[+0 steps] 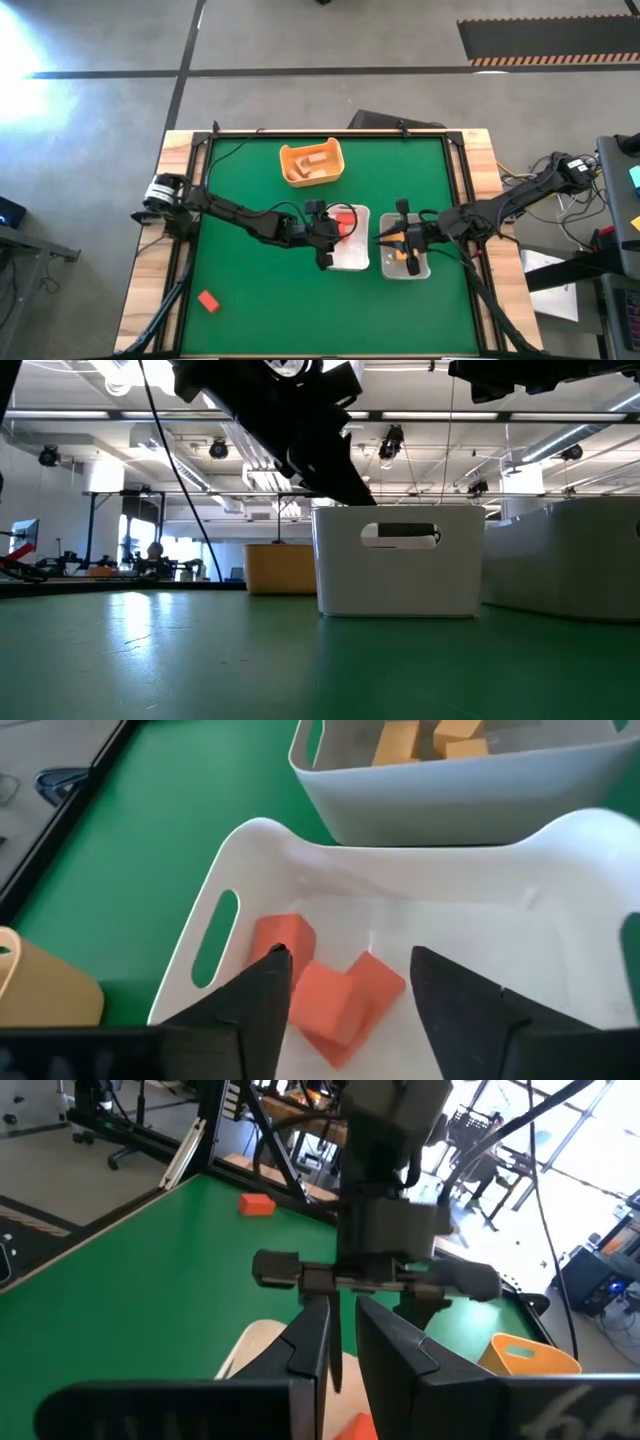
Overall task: Sort & place blocks by color
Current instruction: Put the red block into the white bin
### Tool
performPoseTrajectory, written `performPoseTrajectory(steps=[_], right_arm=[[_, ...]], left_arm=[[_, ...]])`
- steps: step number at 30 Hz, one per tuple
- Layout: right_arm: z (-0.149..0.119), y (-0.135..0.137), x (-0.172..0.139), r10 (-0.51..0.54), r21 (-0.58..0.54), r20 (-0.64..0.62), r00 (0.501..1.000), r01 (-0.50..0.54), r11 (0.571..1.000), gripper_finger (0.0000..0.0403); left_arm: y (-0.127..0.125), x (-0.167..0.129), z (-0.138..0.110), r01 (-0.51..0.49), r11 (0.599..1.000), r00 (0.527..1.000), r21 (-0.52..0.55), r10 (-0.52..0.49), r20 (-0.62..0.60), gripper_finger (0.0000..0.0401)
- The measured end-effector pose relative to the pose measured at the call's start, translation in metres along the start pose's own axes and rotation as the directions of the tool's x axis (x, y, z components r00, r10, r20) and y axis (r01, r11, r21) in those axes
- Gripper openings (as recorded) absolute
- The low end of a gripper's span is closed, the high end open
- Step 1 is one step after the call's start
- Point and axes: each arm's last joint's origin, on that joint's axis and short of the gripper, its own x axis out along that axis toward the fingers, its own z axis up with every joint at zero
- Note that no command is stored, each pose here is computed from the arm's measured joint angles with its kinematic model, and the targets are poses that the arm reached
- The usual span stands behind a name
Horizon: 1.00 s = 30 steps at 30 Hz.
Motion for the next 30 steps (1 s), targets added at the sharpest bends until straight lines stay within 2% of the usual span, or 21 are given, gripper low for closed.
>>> performPoseTrajectory(steps=[6, 8, 11, 13, 15, 17, 19, 21, 24, 26, 30], right_arm=[[-0.002, 0.001, 0.001, 0.005, 0.009, -0.016, 1.000, -0.005, 1.000, 0.0043], [-0.004, 0.002, 0.002, 0.009, 0.014, -0.030, 1.000, -0.009, 1.000, 0.0043], [-0.006, 0.002, 0.002, 0.014, 0.015, -0.047, 0.999, -0.013, 1.000, 0.0043], [-0.006, 0.002, 0.003, 0.014, 0.015, -0.048, 0.999, -0.013, 1.000, 0.0043], [-0.006, 0.002, 0.003, 0.014, 0.015, -0.048, 0.999, -0.013, 1.000, 0.0043], [-0.006, 0.002, 0.002, 0.014, 0.009, -0.047, 0.999, -0.013, 1.000, 0.0043], [-0.006, 0.002, 0.003, 0.014, 0.003, -0.048, 0.999, -0.014, 1.000, 0.0043], [-0.006, 0.003, 0.003, 0.015, 0.001, -0.051, 0.999, -0.015, 1.000, 0.0043], [-0.007, 0.003, 0.003, 0.018, -0.003, -0.060, 0.998, -0.018, 1.000, 0.0043], [-0.008, 0.003, 0.003, 0.019, -0.002, -0.066, 0.998, -0.020, 1.000, 0.0043], [-0.009, 0.003, 0.002, 0.023, 0.000, -0.080, 0.997, -0.023, 1.000, 0.0043]], left_arm=[[-0.006, -0.015, 0.010, 0.027, 1.000, 0.999, -0.009, -0.027, 0.016, 0.0202], [-0.009, -0.027, 0.012, 0.050, 0.998, 0.999, -0.023, -0.051, -0.018, 0.0203], [-0.013, -0.049, 0.015, 0.096, 0.988, 0.989, -0.123, -0.109, -0.100, 0.0203], [-0.015, -0.067, 0.013, 0.136, 0.956, 0.963, -0.260, -0.189, -0.191, 0.0203], [-0.017, -0.083, 0.008, 0.153, 0.886, 0.903, -0.437, -0.304, -0.302, 0.0203], [-0.024, -0.098, -0.004, 0.094, 0.811, 0.823, -0.577, -0.390, -0.413, 0.0203], [-0.034, -0.111, -0.021, 0.004, 0.775, 0.728, -0.632, -0.436, -0.529, 0.0203], [-0.047, -0.125, -0.036, -0.064, 0.757, 0.626, -0.651, -0.477, -0.617, 0.0203], [-0.062, -0.142, -0.058, -0.205, 0.710, 0.473, -0.674, -0.531, -0.703, 0.0203], [-0.071, -0.149, -0.072, -0.333, 0.671, 0.429, -0.662, -0.517, -0.740, 0.0203], [-0.084, -0.162, -0.092, -0.575, 0.530, 0.398, -0.623, -0.484, -0.779, 0.0203]])
